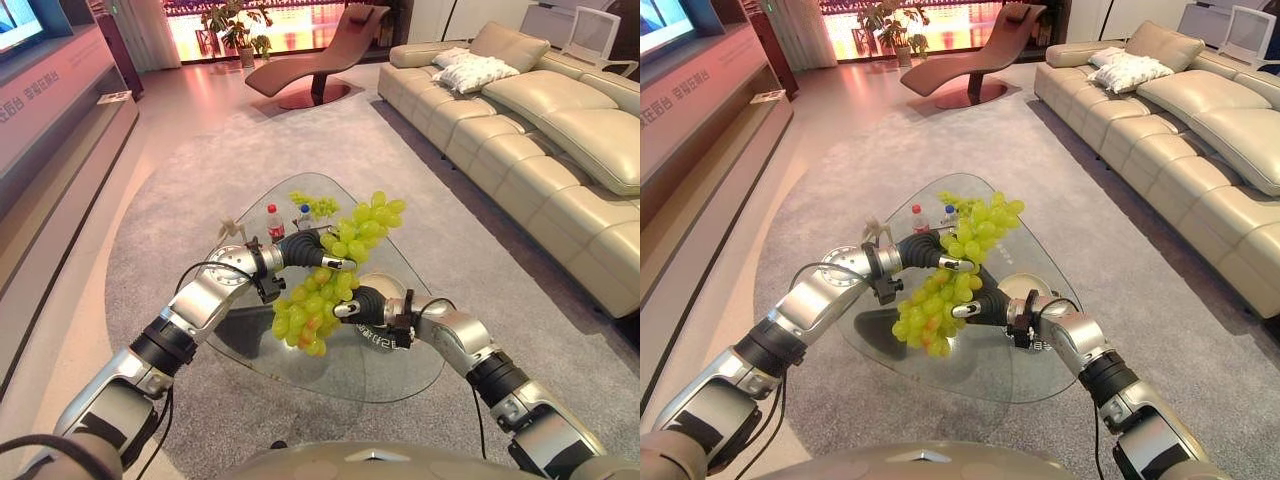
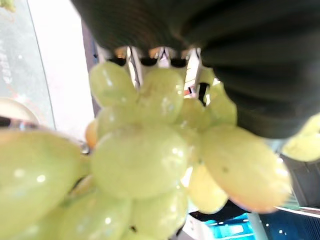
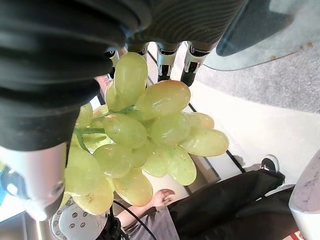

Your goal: Pick up fruits into the plate

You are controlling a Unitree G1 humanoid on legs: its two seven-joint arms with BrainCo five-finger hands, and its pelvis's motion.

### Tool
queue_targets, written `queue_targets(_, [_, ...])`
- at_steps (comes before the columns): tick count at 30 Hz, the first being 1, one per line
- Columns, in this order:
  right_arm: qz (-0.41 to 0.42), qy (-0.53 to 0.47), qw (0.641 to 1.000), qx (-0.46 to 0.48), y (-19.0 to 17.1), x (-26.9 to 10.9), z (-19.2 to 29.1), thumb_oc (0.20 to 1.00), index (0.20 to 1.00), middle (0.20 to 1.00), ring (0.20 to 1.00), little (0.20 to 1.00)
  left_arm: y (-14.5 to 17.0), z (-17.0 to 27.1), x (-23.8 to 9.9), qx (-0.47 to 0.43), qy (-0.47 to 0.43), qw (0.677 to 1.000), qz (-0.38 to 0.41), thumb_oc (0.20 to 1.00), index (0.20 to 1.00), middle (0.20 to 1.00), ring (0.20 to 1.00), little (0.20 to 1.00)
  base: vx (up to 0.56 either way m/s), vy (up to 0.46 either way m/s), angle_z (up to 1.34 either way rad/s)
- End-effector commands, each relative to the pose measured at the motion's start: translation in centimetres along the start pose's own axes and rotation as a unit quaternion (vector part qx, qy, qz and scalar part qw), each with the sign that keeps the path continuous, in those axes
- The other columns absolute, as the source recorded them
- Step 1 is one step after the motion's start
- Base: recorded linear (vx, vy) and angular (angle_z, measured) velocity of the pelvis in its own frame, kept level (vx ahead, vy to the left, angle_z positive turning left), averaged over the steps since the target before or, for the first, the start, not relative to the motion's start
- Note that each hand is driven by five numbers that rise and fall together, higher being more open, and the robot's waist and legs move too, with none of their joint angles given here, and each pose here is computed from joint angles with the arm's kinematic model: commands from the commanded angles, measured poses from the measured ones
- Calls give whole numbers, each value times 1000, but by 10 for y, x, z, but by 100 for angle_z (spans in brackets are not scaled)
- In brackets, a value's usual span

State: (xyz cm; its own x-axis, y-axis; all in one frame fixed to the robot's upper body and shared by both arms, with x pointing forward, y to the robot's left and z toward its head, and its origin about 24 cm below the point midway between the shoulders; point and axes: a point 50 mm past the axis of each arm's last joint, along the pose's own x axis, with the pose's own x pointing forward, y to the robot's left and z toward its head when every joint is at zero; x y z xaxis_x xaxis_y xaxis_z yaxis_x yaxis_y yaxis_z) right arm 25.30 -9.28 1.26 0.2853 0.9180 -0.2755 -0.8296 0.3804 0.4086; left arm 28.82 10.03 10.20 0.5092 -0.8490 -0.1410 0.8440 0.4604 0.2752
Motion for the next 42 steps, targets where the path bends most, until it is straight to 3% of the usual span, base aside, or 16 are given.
queue_targets(1, [92, -54, 994, 1, 22, 16, 20, 1000, 1000, 1000, 1000, 1000, 10, 39, 10, 23, -77, 997, 9, 200, 200, 200, 200, 200, 0, 0, 0])
queue_targets(13, [125, -78, 989, 29, 34, 22, 20, 1000, 1000, 1000, 1000, 1000, 10, 35, 7, 21, -69, 997, 16, 200, 200, 200, 200, 200, 0, 0, 0])
queue_targets(14, [126, -82, 988, 31, 35, 23, 20, 918, 918, 918, 918, 918, 10, 35, 7, 20, -69, 997, 16, 200, 200, 200, 200, 200, 0, 0, 0])
queue_targets(15, [126, -84, 988, 31, 35, 23, 20, 495, 495, 495, 495, 495, 10, 34, 7, 20, -69, 997, 16, 200, 200, 200, 200, 200, 0, 0, 0])
queue_targets(16, [125, -87, 988, 33, 35, 24, 19, 200, 200, 200, 200, 200, 11, 34, 6, 20, -69, 997, 16, 200, 200, 200, 200, 200, 0, 0, 0])
queue_targets(42, [117, -104, 987, 46, 34, 25, 19, 200, 200, 200, 200, 200, 12, 30, 5, 9, -65, 997, 25, 200, 200, 200, 200, 200, 0, 0, 0])
